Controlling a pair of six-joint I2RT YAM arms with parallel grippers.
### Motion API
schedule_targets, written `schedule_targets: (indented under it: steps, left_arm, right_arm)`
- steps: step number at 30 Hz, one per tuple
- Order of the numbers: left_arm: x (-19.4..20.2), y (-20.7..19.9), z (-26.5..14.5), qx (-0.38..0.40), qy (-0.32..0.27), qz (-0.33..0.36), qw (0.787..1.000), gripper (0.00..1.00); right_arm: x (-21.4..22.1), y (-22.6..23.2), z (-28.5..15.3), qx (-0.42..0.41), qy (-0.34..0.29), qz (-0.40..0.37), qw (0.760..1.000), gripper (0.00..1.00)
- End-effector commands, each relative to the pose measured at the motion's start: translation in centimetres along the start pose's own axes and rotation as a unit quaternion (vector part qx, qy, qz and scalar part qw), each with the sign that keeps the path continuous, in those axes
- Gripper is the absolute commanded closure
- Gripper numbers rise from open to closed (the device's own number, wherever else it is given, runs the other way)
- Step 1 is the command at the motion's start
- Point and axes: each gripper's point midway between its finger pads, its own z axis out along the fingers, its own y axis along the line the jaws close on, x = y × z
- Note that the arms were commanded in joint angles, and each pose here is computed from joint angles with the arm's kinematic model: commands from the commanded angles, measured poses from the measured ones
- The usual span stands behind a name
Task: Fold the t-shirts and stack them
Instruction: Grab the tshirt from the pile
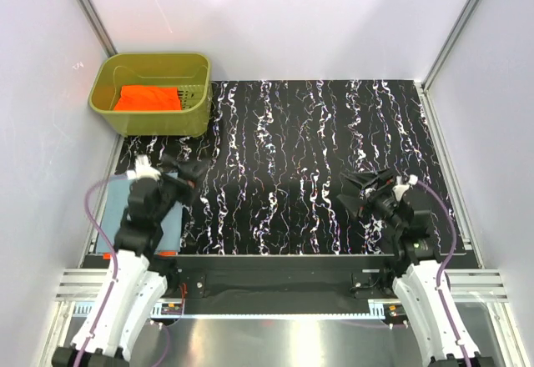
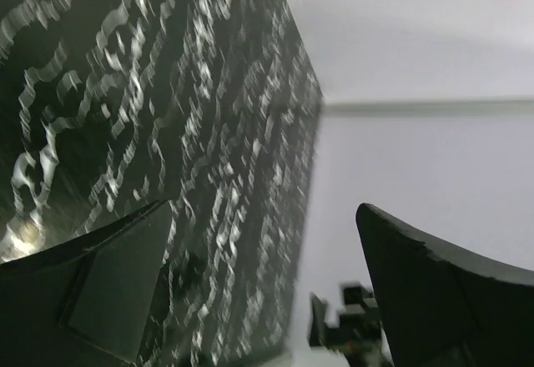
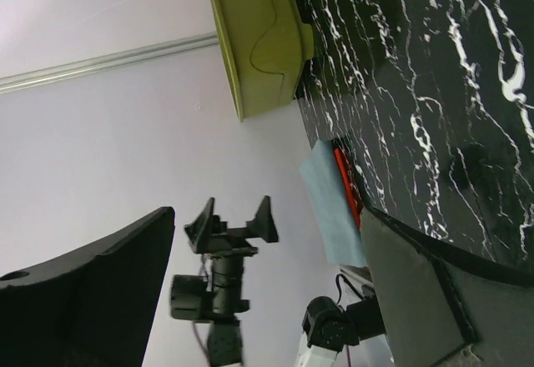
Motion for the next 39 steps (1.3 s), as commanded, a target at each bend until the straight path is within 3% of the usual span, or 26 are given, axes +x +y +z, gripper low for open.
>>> schedule_targets:
  steps: [1, 3, 5, 6, 7, 9, 10, 11, 12, 13, 14, 15, 17, 20, 21, 28, 32, 39]
  left_arm:
    - [-6.5, -3.8, 0.1, -0.057, -0.119, 0.107, 0.985, 0.01]
    - [-8.2, -5.6, 0.7, -0.066, -0.129, 0.151, 0.978, 0.01]
    - [-10.7, -8.9, 2.4, -0.061, -0.121, 0.241, 0.961, 0.01]
    - [-11.1, -8.4, 4.7, -0.077, -0.092, 0.258, 0.959, 0.01]
    - [-13.0, -11.4, 5.0, -0.062, -0.114, 0.276, 0.952, 0.01]
    - [-16.3, -10.6, 8.2, -0.099, -0.124, 0.268, 0.950, 0.01]
    - [-19.2, -13.5, 8.4, -0.082, -0.156, 0.272, 0.946, 0.01]
    - [-21.1, -13.9, 9.1, -0.087, -0.167, 0.268, 0.945, 0.01]
    - [-23.6, -11.7, 11.5, -0.116, -0.164, 0.255, 0.946, 0.01]
    - [-26.0, -14.9, 11.8, -0.093, -0.188, 0.269, 0.940, 0.01]
    - [-27.7, -15.3, 12.6, -0.093, -0.195, 0.275, 0.937, 0.01]
    - [-30.0, -13.0, 14.8, -0.124, -0.201, 0.268, 0.934, 0.01]
    - [-33.3, -14.8, 15.6, -0.118, -0.239, 0.273, 0.925, 0.02]
    - [-36.8, -12.7, 18.8, -0.156, -0.270, 0.277, 0.909, 0.11]
    - [-37.9, -10.2, 20.0, -0.191, -0.278, 0.273, 0.901, 0.12]
    - [-40.0, -2.4, 22.9, -0.298, -0.277, 0.304, 0.861, 0.11]
    - [-39.8, 1.5, 24.7, -0.325, -0.260, 0.301, 0.858, 0.11]
    - [-38.6, 7.7, 28.1, -0.351, -0.232, 0.269, 0.866, 0.11]
  right_arm:
    - [-0.8, 4.2, -0.2, -0.022, -0.025, -0.082, 0.996, 0.00]
    - [-0.3, 7.7, -0.7, -0.035, -0.019, -0.139, 0.989, 0.00]
    - [-1.2, 6.6, -0.2, 0.042, -0.023, -0.167, 0.985, 0.00]
    - [-1.2, 9.6, -0.7, 0.032, -0.035, -0.195, 0.980, 0.00]
    - [-1.7, 9.3, -0.2, 0.058, -0.033, -0.231, 0.971, 0.00]
    - [-2.2, 11.3, -0.2, 0.063, -0.044, -0.263, 0.962, 0.00]
    - [-2.8, 10.6, 0.2, 0.088, -0.047, -0.282, 0.954, 0.00]
    - [-3.0, 10.6, 0.3, 0.095, -0.049, -0.292, 0.950, 0.00]
    - [-3.3, 10.6, 0.3, 0.100, -0.052, -0.299, 0.948, 0.00]
    - [-3.8, 10.1, 0.5, 0.114, -0.057, -0.309, 0.943, 0.00]
    - [-4.1, 10.0, 0.6, 0.120, -0.059, -0.317, 0.939, 0.00]
    - [-4.4, 10.5, 0.6, 0.119, -0.064, -0.331, 0.934, 0.00]
    - [-5.6, 10.6, 0.5, 0.142, -0.081, -0.363, 0.917, 0.00]
    - [-7.3, 9.7, 0.8, 0.180, -0.099, -0.380, 0.902, 0.00]
    - [-7.8, 9.9, 0.9, 0.184, -0.107, -0.381, 0.900, 0.00]
    - [-12.2, 7.5, 2.6, 0.256, -0.122, -0.361, 0.889, 0.00]
    - [-14.5, 6.2, 2.3, 0.285, -0.143, -0.340, 0.885, 0.00]
    - [-16.8, 5.5, 4.1, 0.309, -0.129, -0.329, 0.883, 0.00]
